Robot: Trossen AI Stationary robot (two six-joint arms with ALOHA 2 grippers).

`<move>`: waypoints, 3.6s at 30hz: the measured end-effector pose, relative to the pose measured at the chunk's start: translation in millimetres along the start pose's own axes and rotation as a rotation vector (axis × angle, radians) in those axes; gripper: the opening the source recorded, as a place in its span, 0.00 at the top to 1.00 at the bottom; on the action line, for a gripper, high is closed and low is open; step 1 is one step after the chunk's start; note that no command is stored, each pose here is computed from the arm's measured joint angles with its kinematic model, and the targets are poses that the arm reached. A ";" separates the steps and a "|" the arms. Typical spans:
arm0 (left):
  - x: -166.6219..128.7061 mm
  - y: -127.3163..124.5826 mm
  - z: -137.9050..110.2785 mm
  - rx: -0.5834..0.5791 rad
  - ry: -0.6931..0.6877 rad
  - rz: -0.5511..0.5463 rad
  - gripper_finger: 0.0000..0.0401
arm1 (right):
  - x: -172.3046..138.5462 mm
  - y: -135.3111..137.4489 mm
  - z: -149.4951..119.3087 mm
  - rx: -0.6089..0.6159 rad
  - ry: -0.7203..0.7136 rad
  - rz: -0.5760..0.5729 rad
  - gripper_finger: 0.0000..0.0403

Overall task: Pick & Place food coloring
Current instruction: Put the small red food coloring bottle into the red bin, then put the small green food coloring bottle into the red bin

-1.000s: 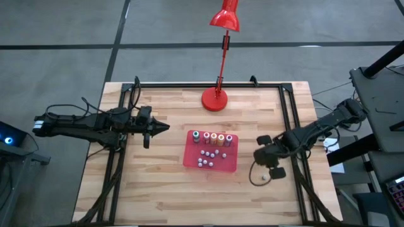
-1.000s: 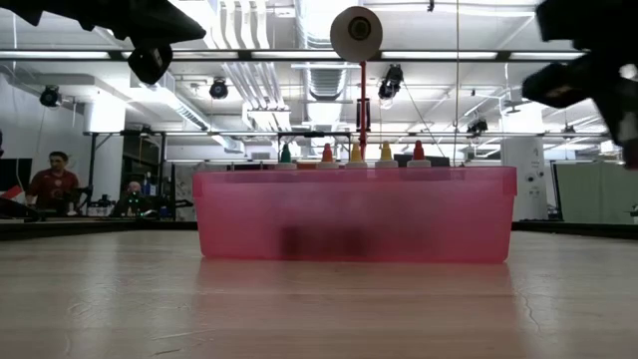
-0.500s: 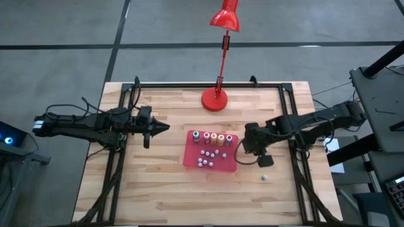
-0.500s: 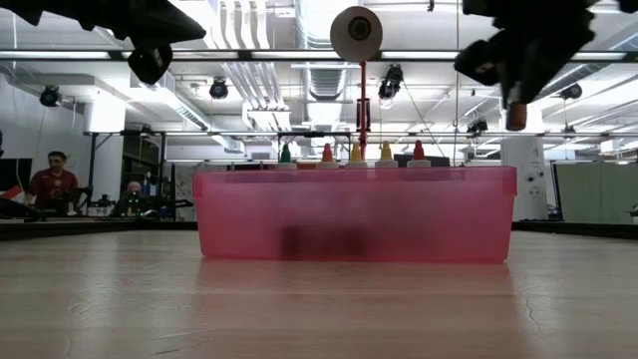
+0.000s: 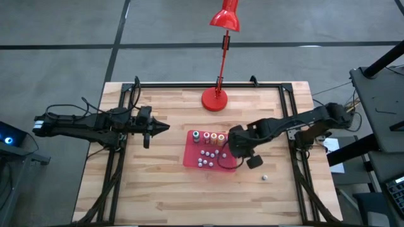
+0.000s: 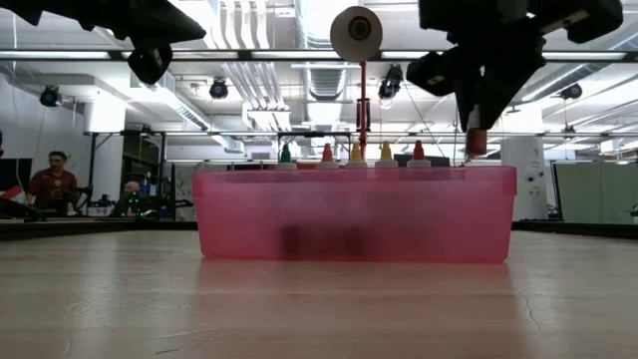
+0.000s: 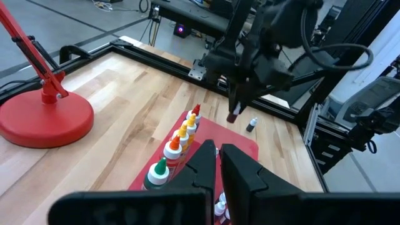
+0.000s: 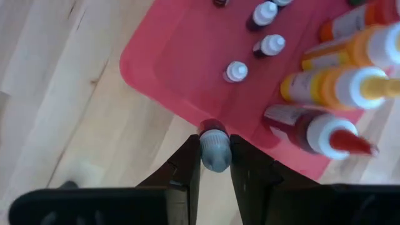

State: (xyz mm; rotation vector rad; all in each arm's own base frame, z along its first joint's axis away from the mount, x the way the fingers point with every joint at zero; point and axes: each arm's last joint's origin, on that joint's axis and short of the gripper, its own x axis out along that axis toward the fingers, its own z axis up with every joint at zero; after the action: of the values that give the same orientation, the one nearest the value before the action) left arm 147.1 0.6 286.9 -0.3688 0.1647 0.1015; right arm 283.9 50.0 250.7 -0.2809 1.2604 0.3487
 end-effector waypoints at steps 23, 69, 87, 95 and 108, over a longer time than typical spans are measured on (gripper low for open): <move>0.0 0.1 -0.1 -0.014 0.002 0.001 1.00 | 24.0 -11.0 52.7 -0.183 -0.005 0.084 0.84; 5.9 1.4 -4.4 -0.008 0.044 0.019 1.00 | 106.2 -22.9 73.2 -0.405 0.077 0.088 0.84; 5.9 1.4 -4.4 -0.007 0.044 0.019 1.00 | 106.4 -22.7 72.9 -0.401 0.079 0.090 0.70; 5.9 1.3 -4.3 -0.007 0.044 0.018 1.00 | 91.8 -25.0 85.6 -0.360 0.044 0.071 0.65; 5.9 1.3 -4.3 -0.007 0.044 0.018 1.00 | 56.3 -25.0 97.1 -0.242 0.097 0.090 0.63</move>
State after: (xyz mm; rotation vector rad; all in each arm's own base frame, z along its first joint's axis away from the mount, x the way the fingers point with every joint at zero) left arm 152.1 0.6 281.3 -0.3771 0.2110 0.1123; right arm 393.9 71.1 224.6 -0.4525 1.3293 0.5719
